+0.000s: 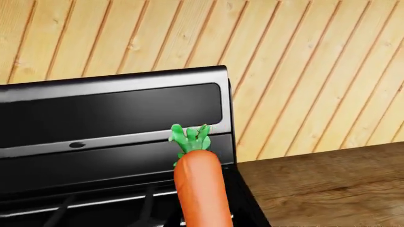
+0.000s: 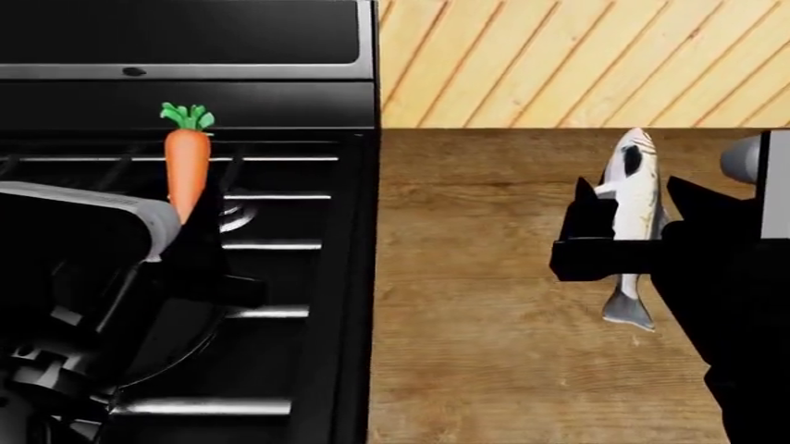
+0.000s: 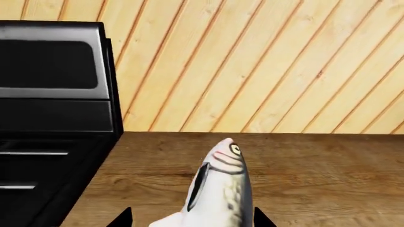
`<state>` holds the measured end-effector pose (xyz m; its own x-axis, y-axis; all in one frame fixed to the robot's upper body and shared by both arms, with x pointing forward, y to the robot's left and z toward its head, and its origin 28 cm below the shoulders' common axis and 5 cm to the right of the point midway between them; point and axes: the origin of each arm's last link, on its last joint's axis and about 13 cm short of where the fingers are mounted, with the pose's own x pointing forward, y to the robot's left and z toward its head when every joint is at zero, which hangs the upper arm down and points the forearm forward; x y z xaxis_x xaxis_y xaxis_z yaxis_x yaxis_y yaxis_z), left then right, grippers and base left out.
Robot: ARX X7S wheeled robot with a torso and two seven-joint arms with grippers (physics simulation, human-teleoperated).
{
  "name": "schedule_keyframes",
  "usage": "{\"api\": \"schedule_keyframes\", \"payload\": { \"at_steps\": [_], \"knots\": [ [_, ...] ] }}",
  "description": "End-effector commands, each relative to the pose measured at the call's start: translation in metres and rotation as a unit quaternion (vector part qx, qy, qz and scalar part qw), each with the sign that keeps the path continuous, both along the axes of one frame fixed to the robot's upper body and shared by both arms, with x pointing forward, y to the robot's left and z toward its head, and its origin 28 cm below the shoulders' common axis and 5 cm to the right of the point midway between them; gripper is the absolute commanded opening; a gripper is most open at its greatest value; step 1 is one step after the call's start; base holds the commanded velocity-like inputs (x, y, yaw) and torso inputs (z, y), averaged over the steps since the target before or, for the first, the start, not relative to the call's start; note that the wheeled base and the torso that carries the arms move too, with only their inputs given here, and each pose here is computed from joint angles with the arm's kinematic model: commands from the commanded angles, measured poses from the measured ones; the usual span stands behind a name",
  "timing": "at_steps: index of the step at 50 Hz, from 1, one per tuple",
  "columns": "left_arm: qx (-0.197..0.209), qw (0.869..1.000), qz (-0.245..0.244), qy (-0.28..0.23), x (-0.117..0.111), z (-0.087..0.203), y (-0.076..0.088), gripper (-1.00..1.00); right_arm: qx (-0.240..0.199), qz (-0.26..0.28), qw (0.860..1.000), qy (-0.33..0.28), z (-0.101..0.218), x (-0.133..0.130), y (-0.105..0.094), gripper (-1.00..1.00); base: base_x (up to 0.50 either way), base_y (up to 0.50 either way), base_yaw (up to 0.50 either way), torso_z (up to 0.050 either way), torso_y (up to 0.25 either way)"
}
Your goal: Place both pans onto different burners. Then place the carrot and the fish on different pans.
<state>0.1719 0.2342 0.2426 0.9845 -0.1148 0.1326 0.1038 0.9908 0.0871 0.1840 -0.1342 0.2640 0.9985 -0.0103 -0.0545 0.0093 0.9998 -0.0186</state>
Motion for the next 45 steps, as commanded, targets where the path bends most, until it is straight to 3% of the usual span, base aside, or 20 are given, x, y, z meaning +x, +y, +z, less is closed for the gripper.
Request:
{"api": "schedule_keyframes", "payload": {
  "at_steps": [1,45],
  "knots": [
    [-0.002,1.000,0.003,-0.005,-0.0009,0.0028,0.0013,-1.00,-0.008,0.000,1.000,-0.016,0.0048,-0.0003,-0.0002,-1.00,0.00,0.50,0.00,0.000,0.000],
    [-0.006,1.000,0.017,-0.011,-0.0018,0.0061,0.0076,-1.00,-0.018,0.010,0.999,-0.027,0.0111,-0.0047,0.0052,-1.00,0.00,0.50,0.00,0.000,0.000]
  ]
}}
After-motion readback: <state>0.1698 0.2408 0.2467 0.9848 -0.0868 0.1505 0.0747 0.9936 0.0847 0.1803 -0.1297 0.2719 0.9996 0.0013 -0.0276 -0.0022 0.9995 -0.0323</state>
